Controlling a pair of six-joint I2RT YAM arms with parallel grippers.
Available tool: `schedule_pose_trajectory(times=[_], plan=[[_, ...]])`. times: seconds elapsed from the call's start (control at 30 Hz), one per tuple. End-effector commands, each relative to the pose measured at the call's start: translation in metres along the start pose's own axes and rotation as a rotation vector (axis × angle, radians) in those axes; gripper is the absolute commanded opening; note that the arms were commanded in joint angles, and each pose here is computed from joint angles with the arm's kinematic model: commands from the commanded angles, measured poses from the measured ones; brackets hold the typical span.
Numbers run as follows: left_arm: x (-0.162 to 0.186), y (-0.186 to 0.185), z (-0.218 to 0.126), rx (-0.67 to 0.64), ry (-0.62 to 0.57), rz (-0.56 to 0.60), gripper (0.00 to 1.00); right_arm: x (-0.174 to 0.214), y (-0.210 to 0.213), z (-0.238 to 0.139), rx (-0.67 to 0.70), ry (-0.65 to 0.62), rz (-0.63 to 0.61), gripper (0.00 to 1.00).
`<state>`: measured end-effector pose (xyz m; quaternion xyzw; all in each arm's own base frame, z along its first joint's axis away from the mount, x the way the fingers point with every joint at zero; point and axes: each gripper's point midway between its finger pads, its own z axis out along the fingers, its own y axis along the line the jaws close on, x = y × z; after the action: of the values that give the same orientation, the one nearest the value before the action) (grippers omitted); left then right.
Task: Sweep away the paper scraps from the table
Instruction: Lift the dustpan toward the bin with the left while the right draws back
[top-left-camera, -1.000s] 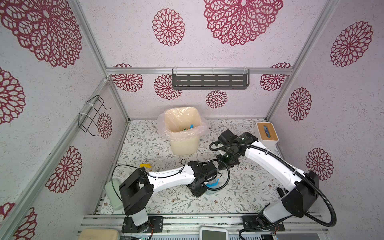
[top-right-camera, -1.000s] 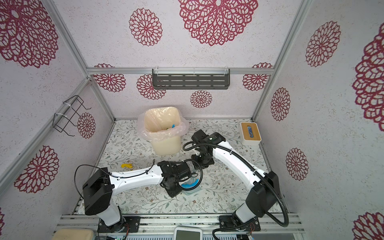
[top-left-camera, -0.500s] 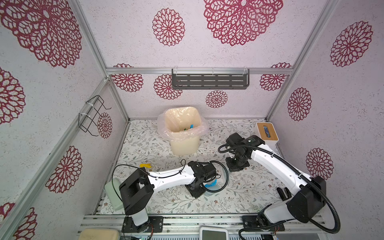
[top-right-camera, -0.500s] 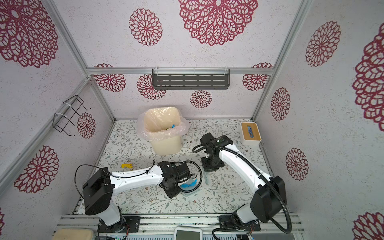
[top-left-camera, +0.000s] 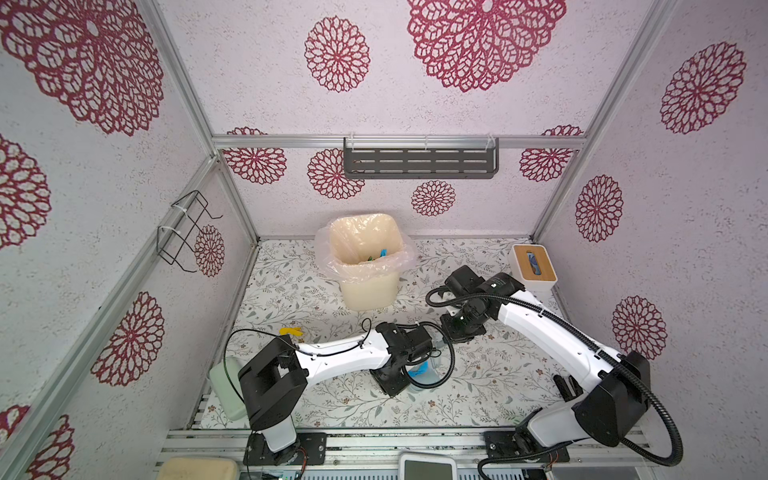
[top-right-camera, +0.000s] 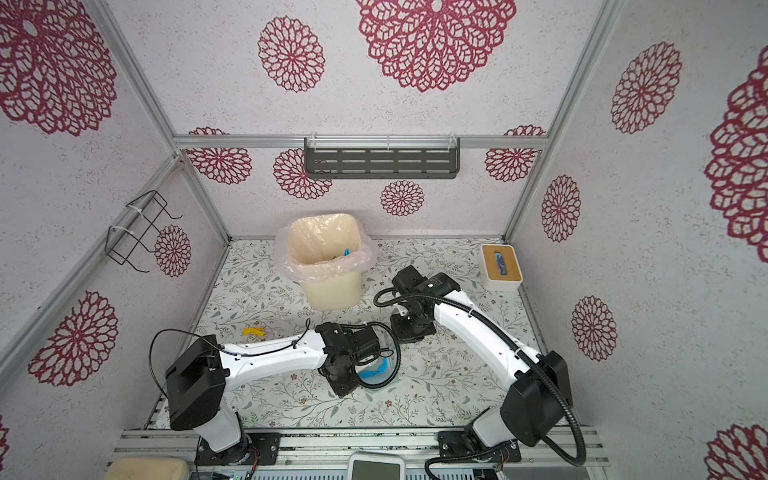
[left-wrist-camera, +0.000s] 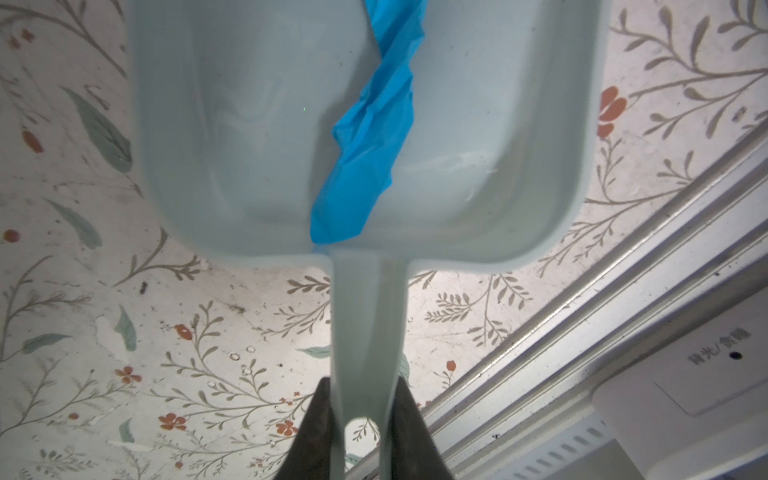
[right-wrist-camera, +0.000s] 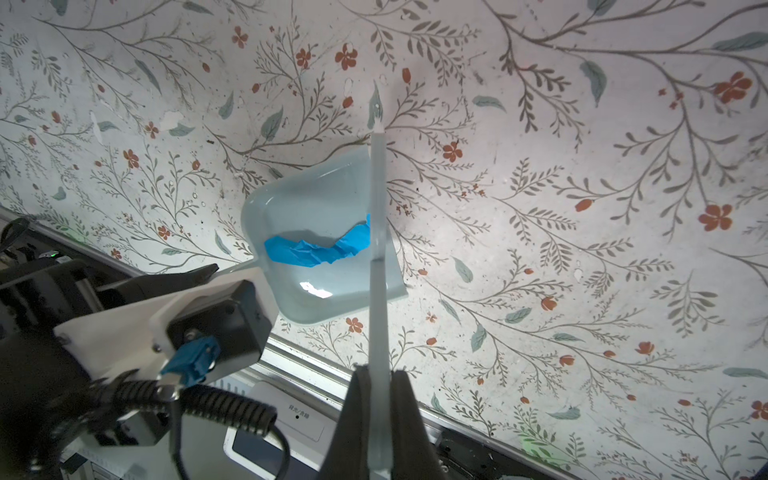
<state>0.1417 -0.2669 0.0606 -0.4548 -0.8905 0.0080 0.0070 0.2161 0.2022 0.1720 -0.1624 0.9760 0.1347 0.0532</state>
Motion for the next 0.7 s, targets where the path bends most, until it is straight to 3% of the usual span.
schedule_pose_trajectory(times=[0.0, 0.17, 0.67], plan=[[0.001, 0.001, 0.001, -0.002, 0.009, -0.014, 0.0, 0.004, -0.002, -0.022, 0.024, -0.03, 0.003, 0.0], [-0.001, 0.003, -0.002, -0.008, -0.013, -0.019, 0.0, 0.009, -0.023, -0.032, 0.12, -0.029, 0.004, 0.0], [-0.012, 0.008, -0.029, -0.04, -0.144, -0.033, 0.0, 0.012, -0.053, -0.068, 0.156, -0.112, 0.076, 0.0]])
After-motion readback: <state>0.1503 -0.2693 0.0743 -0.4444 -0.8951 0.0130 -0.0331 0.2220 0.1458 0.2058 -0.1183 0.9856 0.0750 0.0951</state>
